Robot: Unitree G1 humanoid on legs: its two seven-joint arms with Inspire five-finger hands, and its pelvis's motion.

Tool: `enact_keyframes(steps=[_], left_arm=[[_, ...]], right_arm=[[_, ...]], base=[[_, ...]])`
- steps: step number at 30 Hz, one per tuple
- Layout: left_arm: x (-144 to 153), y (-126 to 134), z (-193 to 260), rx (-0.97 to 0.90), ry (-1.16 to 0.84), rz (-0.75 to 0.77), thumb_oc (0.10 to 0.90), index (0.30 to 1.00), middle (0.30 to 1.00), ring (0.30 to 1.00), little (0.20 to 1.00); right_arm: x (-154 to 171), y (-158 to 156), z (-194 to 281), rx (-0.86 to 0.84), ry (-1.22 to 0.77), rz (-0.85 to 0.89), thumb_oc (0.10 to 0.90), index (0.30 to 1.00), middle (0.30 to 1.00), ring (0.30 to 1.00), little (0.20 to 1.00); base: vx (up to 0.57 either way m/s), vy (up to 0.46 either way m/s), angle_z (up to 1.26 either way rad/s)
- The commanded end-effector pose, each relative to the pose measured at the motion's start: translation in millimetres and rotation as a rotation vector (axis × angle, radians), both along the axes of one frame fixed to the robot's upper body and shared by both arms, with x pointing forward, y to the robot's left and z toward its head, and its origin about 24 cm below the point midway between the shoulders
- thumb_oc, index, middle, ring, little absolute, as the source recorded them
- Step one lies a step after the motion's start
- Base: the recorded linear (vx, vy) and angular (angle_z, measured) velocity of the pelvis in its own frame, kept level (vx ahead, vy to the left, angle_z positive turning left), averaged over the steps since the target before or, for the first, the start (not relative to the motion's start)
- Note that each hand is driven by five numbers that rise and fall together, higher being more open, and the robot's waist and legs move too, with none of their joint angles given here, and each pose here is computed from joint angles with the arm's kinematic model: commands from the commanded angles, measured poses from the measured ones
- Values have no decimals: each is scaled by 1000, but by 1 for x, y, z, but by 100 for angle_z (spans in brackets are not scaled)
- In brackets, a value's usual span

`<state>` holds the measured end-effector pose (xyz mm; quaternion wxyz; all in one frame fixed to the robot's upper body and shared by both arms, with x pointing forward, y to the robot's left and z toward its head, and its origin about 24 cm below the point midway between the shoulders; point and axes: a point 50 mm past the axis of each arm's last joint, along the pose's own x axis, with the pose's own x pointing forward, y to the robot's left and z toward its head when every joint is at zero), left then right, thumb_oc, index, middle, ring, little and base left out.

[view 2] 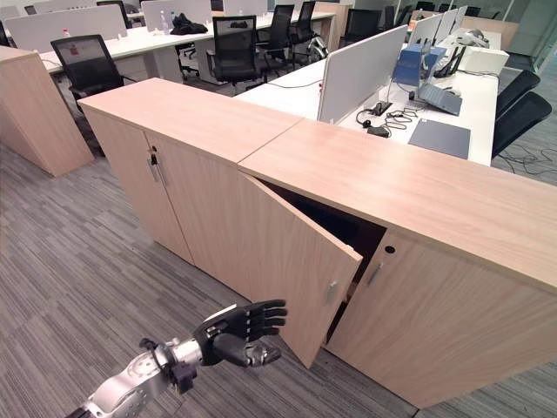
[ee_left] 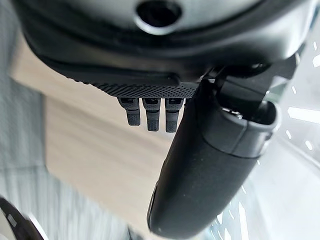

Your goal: Put the empty folder in the office cabinet

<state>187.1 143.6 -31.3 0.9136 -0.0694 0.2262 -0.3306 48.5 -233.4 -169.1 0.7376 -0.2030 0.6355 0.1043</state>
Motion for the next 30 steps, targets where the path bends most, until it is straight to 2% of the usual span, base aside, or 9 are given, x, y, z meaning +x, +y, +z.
enact_keyframes(steps=[1, 6, 10, 14, 16, 24, 25, 26, 30], left_arm=[[41, 2, 44, 71, -372, 82, 800, 900, 900, 900, 900], [35, 16, 13, 224, -277, 120, 800, 900, 900, 900, 900], [24, 27, -26, 213, -56, 212, 800, 900, 900, 900, 900], [20, 38, -42, 274, 22, 267, 800, 900, 900, 900, 900], [4, 57, -70, 318, 186, 417, 800, 900, 900, 900, 900], [-15, 71, -87, 342, 297, 560, 800, 900, 900, 900, 900], [-32, 75, -99, 384, 371, 566, 800, 900, 900, 900, 900], [-32, 75, -99, 383, 371, 565, 800, 900, 900, 900, 900], [-68, 86, -120, 554, 535, 529, 800, 900, 900, 900, 900]], right_arm=[[28, -5, 5, 0, -106, -95, 800, 900, 900, 900, 900], [36, -13, 9, -13, -155, -136, 800, 900, 900, 900, 900], [36, -18, 11, -20, -143, -127, 800, 900, 900, 900, 900], [30, -17, 9, -18, -121, -123, 800, 900, 900, 900, 900], [19, -17, 7, -25, -77, -107, 800, 900, 900, 900, 900], [33, -21, 11, -34, -126, -89, 800, 900, 900, 900, 900], [41, -23, 13, -38, -151, -99, 800, 900, 900, 900, 900], [41, -23, 13, -38, -151, -99, 800, 900, 900, 900, 900], [34, -22, 10, -34, -134, -172, 800, 900, 900, 900, 900]], base=[[-18, -91, 1], [-11, -100, 1], [0, -114, -10], [8, -145, -15], [20, -171, -7], [-77, -60, -40], [-6, 40, -64], [14, 59, -59], [42, 100, -75]])
